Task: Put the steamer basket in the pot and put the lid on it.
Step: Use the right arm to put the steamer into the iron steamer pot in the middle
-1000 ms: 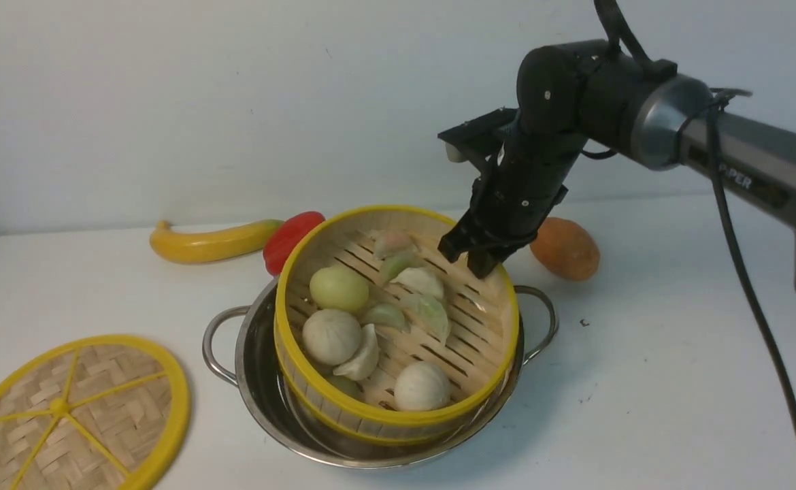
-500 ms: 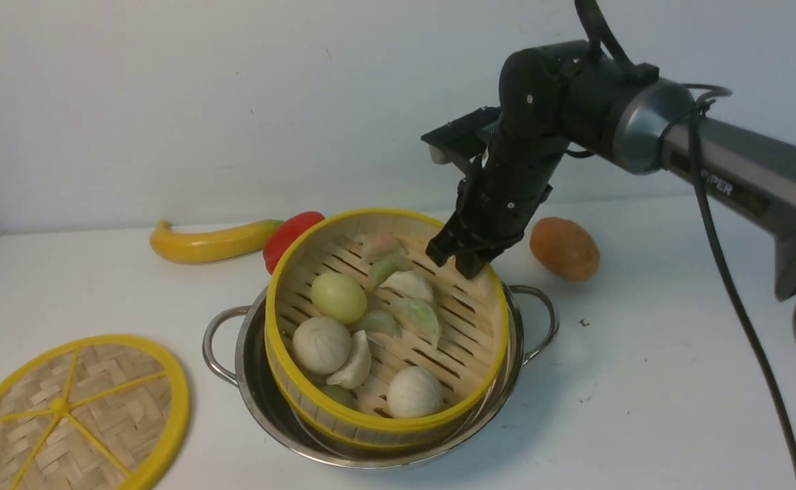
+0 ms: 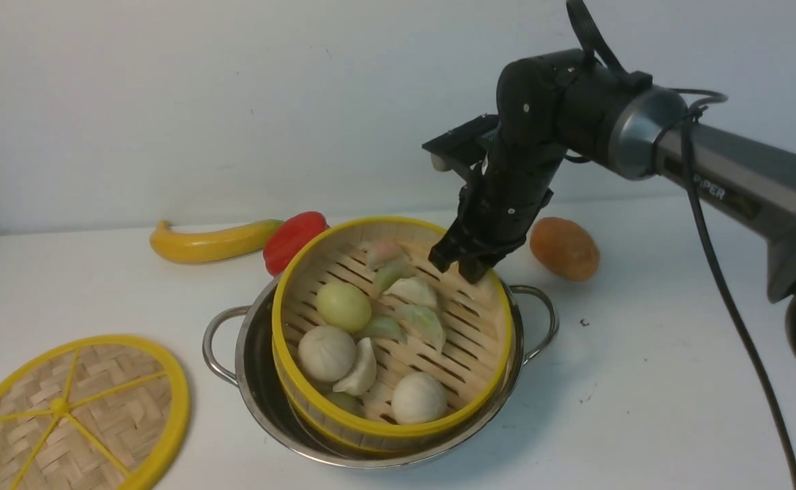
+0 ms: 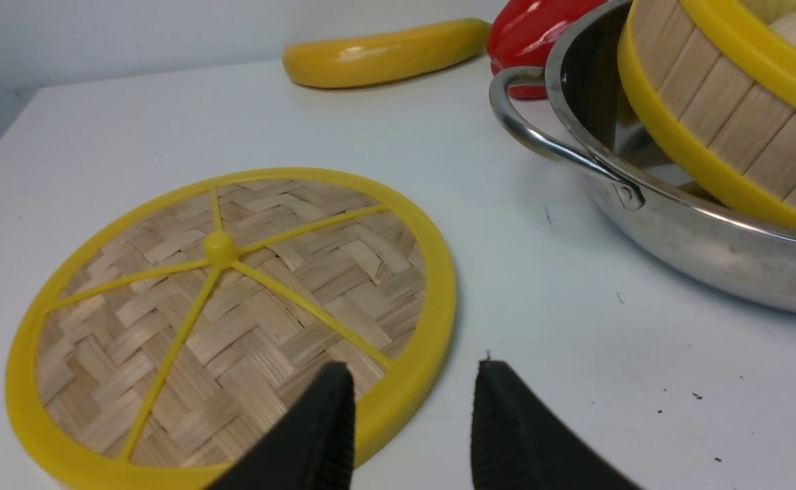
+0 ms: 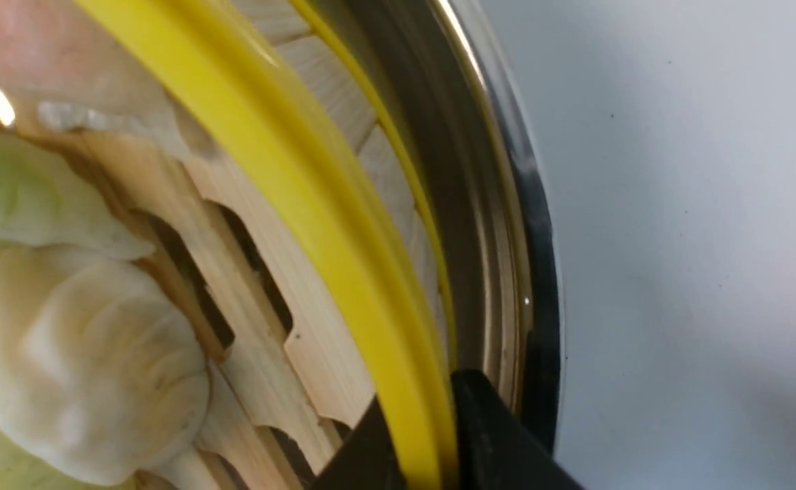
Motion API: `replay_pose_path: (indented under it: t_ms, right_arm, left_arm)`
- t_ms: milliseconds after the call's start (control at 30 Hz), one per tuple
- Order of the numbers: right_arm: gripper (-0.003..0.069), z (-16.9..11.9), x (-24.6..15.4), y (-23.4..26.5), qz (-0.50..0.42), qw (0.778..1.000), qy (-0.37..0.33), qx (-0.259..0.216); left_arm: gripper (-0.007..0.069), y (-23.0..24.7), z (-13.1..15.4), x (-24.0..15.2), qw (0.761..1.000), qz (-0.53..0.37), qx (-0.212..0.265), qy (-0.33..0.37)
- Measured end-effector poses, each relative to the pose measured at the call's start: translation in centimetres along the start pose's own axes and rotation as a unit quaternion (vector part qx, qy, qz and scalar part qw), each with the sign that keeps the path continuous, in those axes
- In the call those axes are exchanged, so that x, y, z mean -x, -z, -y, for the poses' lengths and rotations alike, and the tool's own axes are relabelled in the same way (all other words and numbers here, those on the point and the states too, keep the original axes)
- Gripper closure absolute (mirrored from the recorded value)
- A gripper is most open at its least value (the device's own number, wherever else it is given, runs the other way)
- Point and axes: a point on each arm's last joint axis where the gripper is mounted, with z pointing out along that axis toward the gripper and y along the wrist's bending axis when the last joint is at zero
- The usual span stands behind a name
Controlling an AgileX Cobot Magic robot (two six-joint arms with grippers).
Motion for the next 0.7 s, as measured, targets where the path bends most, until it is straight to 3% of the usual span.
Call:
replay_pose_path:
  t_ms: [133, 367, 467, 700]
  right_arm:
    - [0.0563, -0.01, 0.02, 0.02, 0.001, 1.0, 0.0, 0.001]
    - [0.0325, -0.34, 0.24, 0.11, 0.009, 1.0, 0.0, 0.016]
    - [0.0292, -0.39, 0.28, 0.01, 0.009, 1.0, 0.005, 0.016]
    - [0.0289, -0.86, 0.67, 0.13, 0.017, 1.0, 0.012, 0.018]
  left_arm:
    - [0.0387, 0.0, 0.0, 0.0, 1.0, 0.0, 0.0, 0.0]
    - [0.0387, 0.0, 0.0, 0.0, 1.0, 0.0, 0.0, 0.0]
    - [0.0387, 0.0, 0.0, 0.0, 1.0, 0.0, 0.0, 0.0]
    - [0.0387, 0.0, 0.0, 0.0, 1.0, 0.0, 0.0, 0.0]
